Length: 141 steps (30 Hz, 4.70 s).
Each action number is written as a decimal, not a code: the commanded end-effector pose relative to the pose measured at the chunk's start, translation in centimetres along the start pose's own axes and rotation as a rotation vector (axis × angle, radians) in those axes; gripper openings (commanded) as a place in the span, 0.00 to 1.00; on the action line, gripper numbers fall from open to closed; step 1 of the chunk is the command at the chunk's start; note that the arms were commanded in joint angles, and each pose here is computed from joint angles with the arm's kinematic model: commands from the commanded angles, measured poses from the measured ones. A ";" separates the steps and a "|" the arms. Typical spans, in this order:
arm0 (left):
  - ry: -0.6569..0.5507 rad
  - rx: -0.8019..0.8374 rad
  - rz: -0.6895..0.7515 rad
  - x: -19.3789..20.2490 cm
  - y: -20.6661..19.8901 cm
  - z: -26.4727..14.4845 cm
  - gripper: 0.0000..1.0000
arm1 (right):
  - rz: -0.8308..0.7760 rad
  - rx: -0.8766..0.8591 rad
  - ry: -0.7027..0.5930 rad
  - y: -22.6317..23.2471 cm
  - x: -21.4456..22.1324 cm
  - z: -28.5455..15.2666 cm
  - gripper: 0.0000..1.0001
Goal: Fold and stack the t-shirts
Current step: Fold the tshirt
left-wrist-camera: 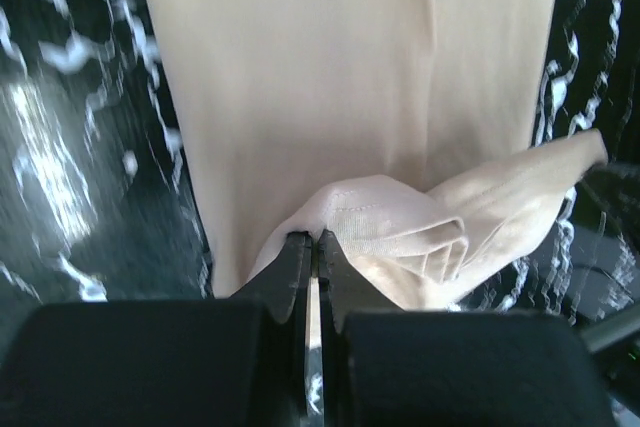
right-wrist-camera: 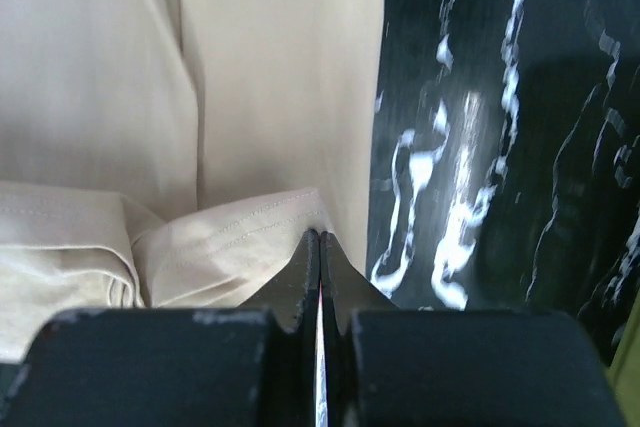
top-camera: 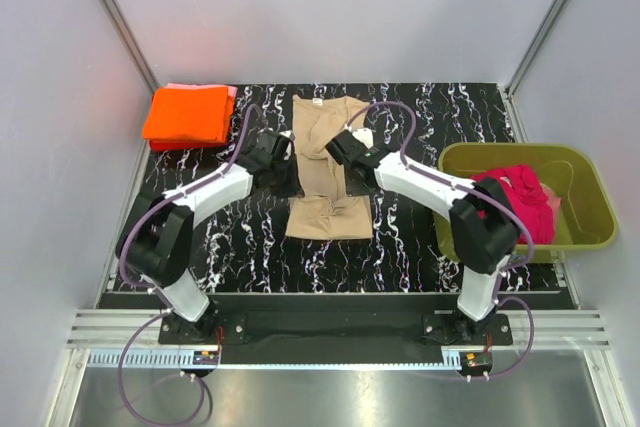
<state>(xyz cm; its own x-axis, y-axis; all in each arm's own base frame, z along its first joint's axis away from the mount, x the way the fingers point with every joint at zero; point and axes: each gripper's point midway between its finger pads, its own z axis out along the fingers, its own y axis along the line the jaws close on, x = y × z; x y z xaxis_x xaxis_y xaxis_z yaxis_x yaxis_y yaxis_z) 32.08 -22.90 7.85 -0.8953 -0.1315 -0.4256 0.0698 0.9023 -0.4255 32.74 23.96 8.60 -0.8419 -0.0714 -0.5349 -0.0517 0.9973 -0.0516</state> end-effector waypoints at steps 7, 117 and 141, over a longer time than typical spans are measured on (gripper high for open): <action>-0.110 -0.004 0.070 -7.6 -0.3 1.3 0.00 | -0.039 -0.019 -0.105 -1.1 -8.6 1.4 0.00; 0.052 0.083 -0.047 2.7 5.2 2.4 0.30 | 0.070 -0.234 0.276 -2.4 3.9 5.2 0.45; 0.062 0.081 -0.011 10.1 5.1 -3.2 0.00 | 0.060 -0.250 0.284 -3.0 13.5 -0.4 0.00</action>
<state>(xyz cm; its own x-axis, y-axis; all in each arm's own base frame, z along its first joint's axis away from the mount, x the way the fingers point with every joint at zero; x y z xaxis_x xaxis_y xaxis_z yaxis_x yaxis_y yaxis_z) 23.61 -18.68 4.28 -0.9199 -0.1124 -0.3757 0.0999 0.8592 -0.5017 23.08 20.86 1.45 -0.9595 -0.0828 -0.2691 -0.1416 0.9680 0.2071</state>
